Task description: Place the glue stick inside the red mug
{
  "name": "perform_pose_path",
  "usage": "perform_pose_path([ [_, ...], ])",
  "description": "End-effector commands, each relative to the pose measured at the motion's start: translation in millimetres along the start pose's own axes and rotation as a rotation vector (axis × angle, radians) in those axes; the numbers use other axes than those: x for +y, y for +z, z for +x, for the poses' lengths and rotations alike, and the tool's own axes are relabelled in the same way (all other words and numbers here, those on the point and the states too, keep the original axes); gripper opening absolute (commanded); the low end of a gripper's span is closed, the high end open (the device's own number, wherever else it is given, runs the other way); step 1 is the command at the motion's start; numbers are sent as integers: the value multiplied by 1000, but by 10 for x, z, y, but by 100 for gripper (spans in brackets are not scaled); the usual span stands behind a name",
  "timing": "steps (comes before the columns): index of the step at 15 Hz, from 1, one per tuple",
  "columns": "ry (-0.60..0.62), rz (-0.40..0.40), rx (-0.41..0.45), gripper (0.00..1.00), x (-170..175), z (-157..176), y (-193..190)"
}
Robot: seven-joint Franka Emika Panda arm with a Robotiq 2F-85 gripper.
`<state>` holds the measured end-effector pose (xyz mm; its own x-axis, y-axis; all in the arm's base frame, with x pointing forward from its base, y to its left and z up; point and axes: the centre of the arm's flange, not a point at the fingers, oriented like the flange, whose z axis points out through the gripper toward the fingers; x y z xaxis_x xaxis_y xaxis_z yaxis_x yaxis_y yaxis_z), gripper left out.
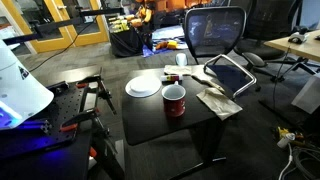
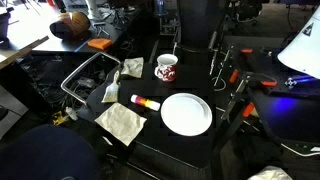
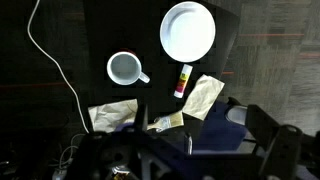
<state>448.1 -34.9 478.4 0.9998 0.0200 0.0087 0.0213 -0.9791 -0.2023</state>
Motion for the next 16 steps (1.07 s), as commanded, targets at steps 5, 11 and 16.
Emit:
perform_pose_path([
  [5,0,0,0,100,0,0,-1],
  [11,-5,-7,4,100,-48,175,23],
  [16,-16,-39,32,100,-340,480,128],
])
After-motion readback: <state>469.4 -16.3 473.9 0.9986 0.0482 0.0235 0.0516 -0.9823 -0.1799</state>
